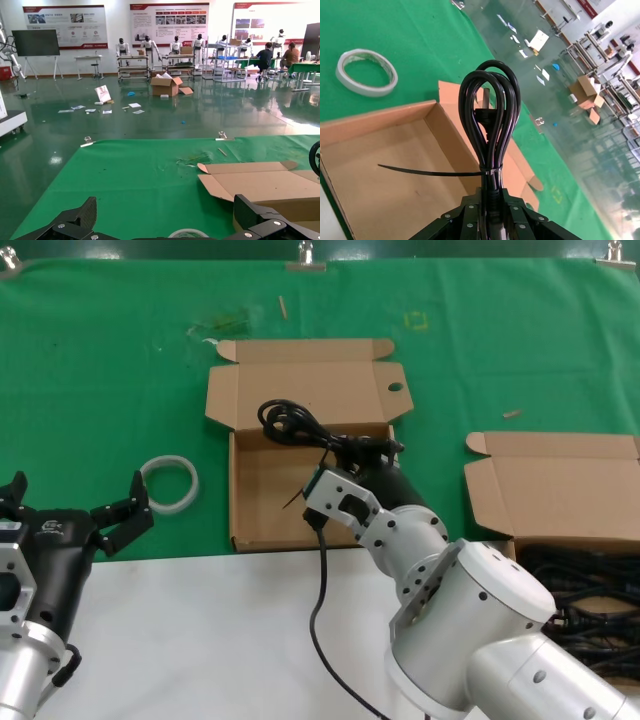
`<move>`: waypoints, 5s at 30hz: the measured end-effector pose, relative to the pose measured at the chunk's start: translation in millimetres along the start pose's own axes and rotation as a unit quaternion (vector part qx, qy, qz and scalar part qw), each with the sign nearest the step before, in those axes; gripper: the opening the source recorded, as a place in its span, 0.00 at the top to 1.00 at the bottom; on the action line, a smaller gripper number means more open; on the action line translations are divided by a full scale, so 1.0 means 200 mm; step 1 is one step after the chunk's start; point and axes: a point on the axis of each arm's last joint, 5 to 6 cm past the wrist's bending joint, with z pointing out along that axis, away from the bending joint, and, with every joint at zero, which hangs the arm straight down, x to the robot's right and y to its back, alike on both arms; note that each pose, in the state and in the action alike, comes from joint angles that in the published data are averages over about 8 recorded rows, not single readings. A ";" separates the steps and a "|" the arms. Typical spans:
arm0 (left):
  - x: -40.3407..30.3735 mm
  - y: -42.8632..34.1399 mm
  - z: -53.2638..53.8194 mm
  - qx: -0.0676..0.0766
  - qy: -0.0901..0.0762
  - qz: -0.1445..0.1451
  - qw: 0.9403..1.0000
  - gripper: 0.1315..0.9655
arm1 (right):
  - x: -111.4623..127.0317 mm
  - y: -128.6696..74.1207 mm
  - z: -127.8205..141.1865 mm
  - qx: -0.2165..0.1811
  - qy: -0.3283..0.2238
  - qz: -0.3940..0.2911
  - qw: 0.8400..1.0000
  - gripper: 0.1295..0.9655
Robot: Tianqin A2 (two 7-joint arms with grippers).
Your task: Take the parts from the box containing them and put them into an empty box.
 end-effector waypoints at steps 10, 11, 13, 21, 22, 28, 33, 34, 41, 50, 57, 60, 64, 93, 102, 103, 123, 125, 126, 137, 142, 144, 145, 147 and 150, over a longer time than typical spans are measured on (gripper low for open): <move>0.000 0.000 0.00 0.000 0.000 0.000 1.000 0.00 | -0.01 0.00 0.01 0.001 -0.002 0.009 1.000 0.89; 0.000 0.000 0.00 0.000 0.000 0.000 1.000 0.00 | -0.01 0.00 0.01 0.001 -0.002 0.009 1.000 0.89; 0.000 0.000 0.00 0.000 0.000 0.000 1.000 0.00 | -0.01 0.00 0.01 0.001 -0.002 0.009 1.000 0.88; 0.000 0.000 0.00 0.000 0.000 0.000 1.000 0.00 | -0.01 0.00 0.01 0.001 -0.002 0.009 1.000 0.77; 0.000 0.000 0.00 0.000 0.000 0.000 1.000 0.00 | -0.01 0.00 0.01 0.001 -0.002 0.009 1.000 0.77; 0.000 0.000 0.00 0.000 0.000 0.000 1.000 0.00 | -0.01 0.00 0.01 0.001 -0.002 0.009 1.000 0.70; 0.000 0.000 0.00 0.000 0.000 0.000 1.000 0.00 | -0.01 0.00 0.01 0.001 -0.002 0.009 1.000 0.59; 0.000 0.000 0.00 0.000 0.000 0.000 1.000 0.00 | -0.01 0.00 0.01 0.001 -0.002 0.009 1.000 0.59; 0.000 0.000 0.00 0.000 0.000 0.000 1.000 0.00 | -0.01 0.02 0.00 0.004 0.005 0.027 1.000 0.37; 0.000 0.000 0.00 0.000 0.000 0.000 1.000 0.00 | 0.02 0.08 -0.02 0.020 0.036 0.099 0.994 0.17; 0.000 0.000 0.00 0.000 0.000 0.000 1.000 0.00 | 0.04 0.14 -0.04 0.036 0.062 0.161 0.984 0.08; 0.000 0.000 0.00 0.000 0.000 0.000 1.000 0.00 | 0.04 0.17 -0.06 0.043 0.072 0.186 0.979 0.03; 0.000 0.000 0.00 0.000 0.000 0.000 1.000 0.00 | 0.05 0.21 -0.07 0.053 0.085 0.218 0.971 0.02; 0.000 0.000 0.00 0.000 0.000 0.000 1.000 0.00 | 0.10 0.54 -0.24 0.114 0.138 0.397 0.900 0.00; 0.000 0.000 0.00 0.000 0.000 0.000 1.000 0.00 | 0.10 0.65 -0.31 0.125 0.140 0.438 0.879 0.00; 0.000 0.000 0.00 0.000 0.000 0.000 1.000 0.00 | 0.10 0.66 -0.32 0.126 0.140 0.442 0.877 0.00; 0.000 0.000 0.00 0.000 0.000 0.000 1.000 0.00 | 0.10 0.79 -0.41 0.129 0.135 0.483 0.855 0.00; 0.000 0.000 0.00 0.000 0.000 0.000 1.000 0.00 | 0.10 0.79 -0.41 0.129 0.135 0.483 0.855 0.00; 0.000 0.000 0.00 0.000 0.000 0.000 1.000 0.00 | 0.10 0.79 -0.41 0.129 0.135 0.483 0.855 0.00; 0.000 0.000 0.00 0.000 0.000 0.000 1.000 0.00 | 0.10 0.79 -0.41 0.129 0.135 0.483 0.855 0.00; 0.000 0.000 0.00 0.000 0.000 0.000 1.000 0.00 | 0.10 0.79 -0.41 0.129 0.135 0.483 0.855 0.00; 0.000 0.000 0.00 0.000 0.000 0.000 1.000 0.00 | 0.10 0.79 -0.41 0.129 0.135 0.483 0.855 0.00; 0.000 0.000 0.00 0.000 0.000 0.000 1.000 0.00 | 0.10 0.79 -0.41 0.129 0.135 0.483 0.855 0.00; 0.000 0.000 0.00 0.000 0.000 0.000 1.000 0.00 | 0.10 0.79 -0.41 0.129 0.135 0.483 0.855 0.00; 0.000 0.000 0.00 0.000 0.000 0.000 1.000 0.00 | 0.10 0.79 -0.41 0.129 0.135 0.483 0.855 0.00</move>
